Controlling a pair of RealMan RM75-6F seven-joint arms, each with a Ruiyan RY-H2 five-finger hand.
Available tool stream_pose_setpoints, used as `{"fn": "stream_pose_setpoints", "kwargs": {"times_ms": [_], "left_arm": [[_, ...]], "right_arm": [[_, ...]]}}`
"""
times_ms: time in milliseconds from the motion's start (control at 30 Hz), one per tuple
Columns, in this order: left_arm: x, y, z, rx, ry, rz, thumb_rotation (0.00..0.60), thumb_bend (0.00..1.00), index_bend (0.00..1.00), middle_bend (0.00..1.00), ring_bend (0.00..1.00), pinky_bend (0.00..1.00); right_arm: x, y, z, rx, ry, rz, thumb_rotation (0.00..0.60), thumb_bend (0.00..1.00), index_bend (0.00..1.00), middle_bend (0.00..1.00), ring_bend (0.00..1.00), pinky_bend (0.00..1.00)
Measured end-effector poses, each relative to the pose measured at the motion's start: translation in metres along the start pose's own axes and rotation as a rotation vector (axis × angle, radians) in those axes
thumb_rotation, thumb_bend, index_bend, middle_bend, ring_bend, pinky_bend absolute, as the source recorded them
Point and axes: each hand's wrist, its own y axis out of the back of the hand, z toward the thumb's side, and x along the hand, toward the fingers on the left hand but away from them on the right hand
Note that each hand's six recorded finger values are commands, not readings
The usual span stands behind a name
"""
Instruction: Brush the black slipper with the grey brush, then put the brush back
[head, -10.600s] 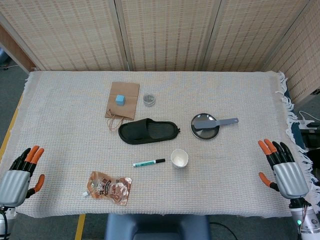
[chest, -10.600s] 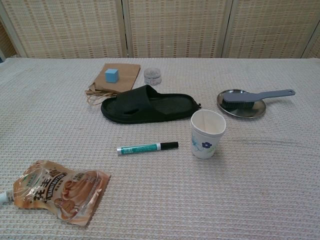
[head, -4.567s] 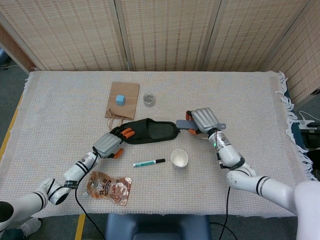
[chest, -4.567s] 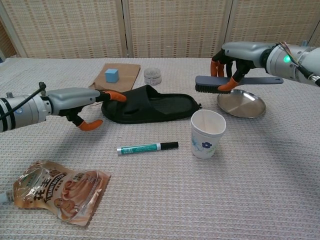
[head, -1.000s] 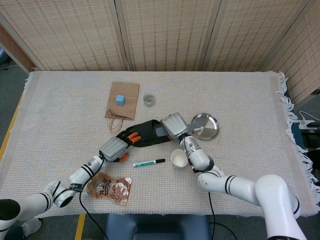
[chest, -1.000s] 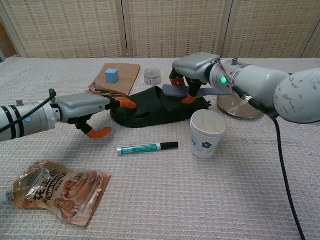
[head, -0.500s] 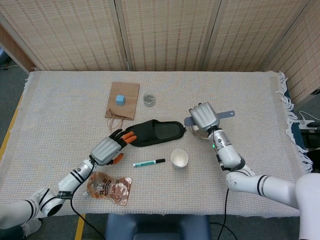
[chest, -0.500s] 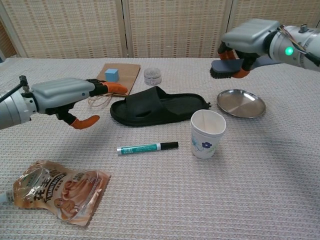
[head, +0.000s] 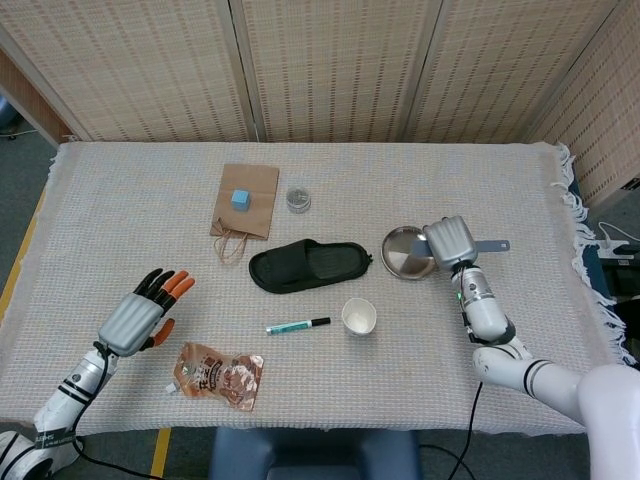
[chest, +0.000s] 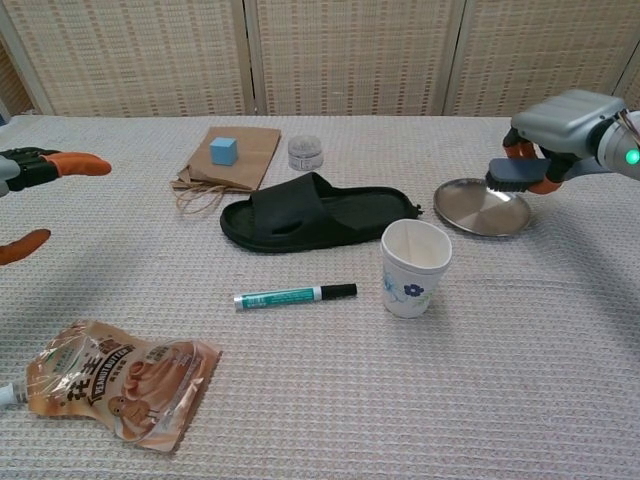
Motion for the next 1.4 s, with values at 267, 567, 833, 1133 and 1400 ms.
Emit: {"fn": "stream_pose_setpoints", "kwargs": {"times_ms": [267, 567, 833, 1133, 1400], "left_arm": [[0.000, -0.003, -0.005, -0.005, 0.000, -0.001, 0.600, 0.56, 0.00, 0.00, 0.00, 0.06], [0.003, -0.007, -0.011, -0.017, 0.012, -0.010, 0.600, 0.56, 0.00, 0.00, 0.00, 0.06], [0.002, -0.008, -0.008, -0.022, 0.010, -0.009, 0.600, 0.56, 0.00, 0.00, 0.00, 0.06], [-0.024, 0.002, -0.012, -0.039, 0.042, 0.050, 0.600, 0.54, 0.00, 0.00, 0.00, 0.06], [-0.110, 0.015, -0.043, -0.104, 0.249, 0.208, 0.600, 0.51, 0.00, 0.00, 0.00, 0.06]], "right_arm": [[-0.015, -0.021, 0.022, -0.009, 0.008, 0.015, 0.600, 0.33, 0.63, 0.55, 0.42, 0.61], [-0.020, -0.025, 0.026, -0.024, 0.014, 0.036, 0.600, 0.32, 0.08, 0.26, 0.19, 0.50], [-0.013, -0.021, 0.023, -0.049, 0.023, 0.042, 0.600, 0.32, 0.00, 0.18, 0.14, 0.45], [0.023, 0.003, 0.015, -0.148, 0.087, -0.017, 0.600, 0.27, 0.00, 0.01, 0.01, 0.23], [0.134, 0.018, -0.034, -0.288, 0.054, -0.217, 0.600, 0.22, 0.00, 0.00, 0.00, 0.07]]}}
